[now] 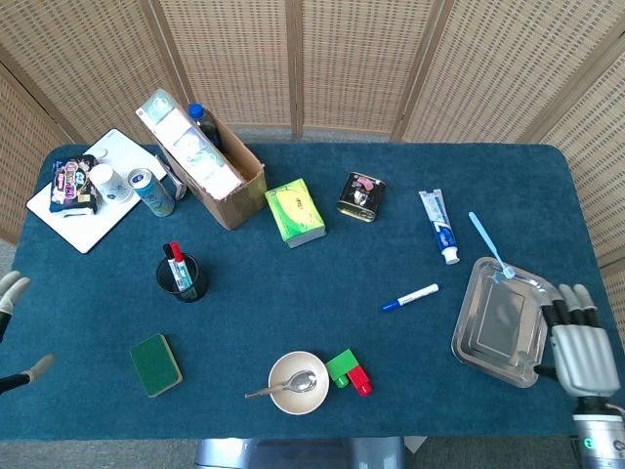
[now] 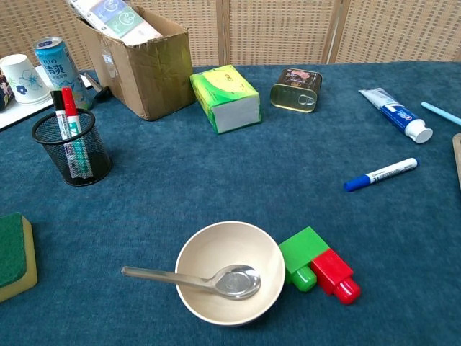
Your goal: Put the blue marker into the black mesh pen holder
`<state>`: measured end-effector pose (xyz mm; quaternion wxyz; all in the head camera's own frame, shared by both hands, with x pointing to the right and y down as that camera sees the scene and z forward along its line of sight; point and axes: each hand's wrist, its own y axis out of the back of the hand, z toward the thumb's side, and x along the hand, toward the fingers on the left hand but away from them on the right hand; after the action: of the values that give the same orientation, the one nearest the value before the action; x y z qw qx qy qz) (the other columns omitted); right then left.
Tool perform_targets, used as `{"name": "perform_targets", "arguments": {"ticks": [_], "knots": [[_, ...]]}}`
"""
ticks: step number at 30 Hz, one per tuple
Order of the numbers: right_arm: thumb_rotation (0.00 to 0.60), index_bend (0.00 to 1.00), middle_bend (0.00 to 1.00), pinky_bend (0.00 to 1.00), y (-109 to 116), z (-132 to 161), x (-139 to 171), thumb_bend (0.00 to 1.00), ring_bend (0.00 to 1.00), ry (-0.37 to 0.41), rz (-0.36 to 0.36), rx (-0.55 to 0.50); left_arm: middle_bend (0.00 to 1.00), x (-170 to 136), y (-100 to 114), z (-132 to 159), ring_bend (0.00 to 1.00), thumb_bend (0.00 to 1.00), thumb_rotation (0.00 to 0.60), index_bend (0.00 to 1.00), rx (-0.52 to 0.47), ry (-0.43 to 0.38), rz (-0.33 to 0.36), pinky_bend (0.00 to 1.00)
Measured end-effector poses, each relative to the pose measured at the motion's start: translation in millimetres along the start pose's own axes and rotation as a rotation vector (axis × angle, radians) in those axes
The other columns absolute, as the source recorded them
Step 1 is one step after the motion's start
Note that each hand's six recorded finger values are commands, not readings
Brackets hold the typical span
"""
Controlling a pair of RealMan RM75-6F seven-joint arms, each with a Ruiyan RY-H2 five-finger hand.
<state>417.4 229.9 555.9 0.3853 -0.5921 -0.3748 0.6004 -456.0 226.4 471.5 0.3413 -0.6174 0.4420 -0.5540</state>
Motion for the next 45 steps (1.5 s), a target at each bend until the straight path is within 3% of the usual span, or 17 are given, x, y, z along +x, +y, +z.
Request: {"name": "perform_targets", "arguments": {"ticks": [8, 19, 30, 37, 45], "knots": [[0.6, 0.23, 0.0, 0.02, -4, 54, -18, 0.02, 0.0, 0.212, 0.023, 0.064, 0.0, 6, 7, 2, 0.0, 0.1, 0.6, 0.0, -0.034, -0.041, 0.021, 0.0], [0.6, 0.39, 0.04, 0.11, -12, 150, -71, 0.27, 0.0, 0.417, 0.024, 0.012, 0.0, 2, 8, 6, 0.0, 0.1, 0.6, 0.0, -0.046, -0.075, 0.03, 0.0], [0.6, 0.41, 0.05, 0.12, -43, 187, -115, 0.29, 0.0, 0.438, 0.078, 0.027, 0.0, 3, 5, 7, 0.0, 0.1, 0.6, 0.0, -0.043, -0.08, 0.019, 0.0], [0.6, 0.42, 0.05, 0.12, -58, 189, -131, 0.29, 0.0, 0.427, 0.117, 0.072, 0.0, 4, 5, 6, 0.0, 0.1, 0.6, 0.0, -0.043, -0.076, 0.02, 0.0], [0.6, 0.42, 0.05, 0.12, -77, 171, -139, 0.3, 0.0, 0.399, 0.172, 0.117, 0.0, 4, 4, 8, 0.0, 0.1, 0.6, 0.0, -0.042, -0.08, 0.013, 0.0]]}}
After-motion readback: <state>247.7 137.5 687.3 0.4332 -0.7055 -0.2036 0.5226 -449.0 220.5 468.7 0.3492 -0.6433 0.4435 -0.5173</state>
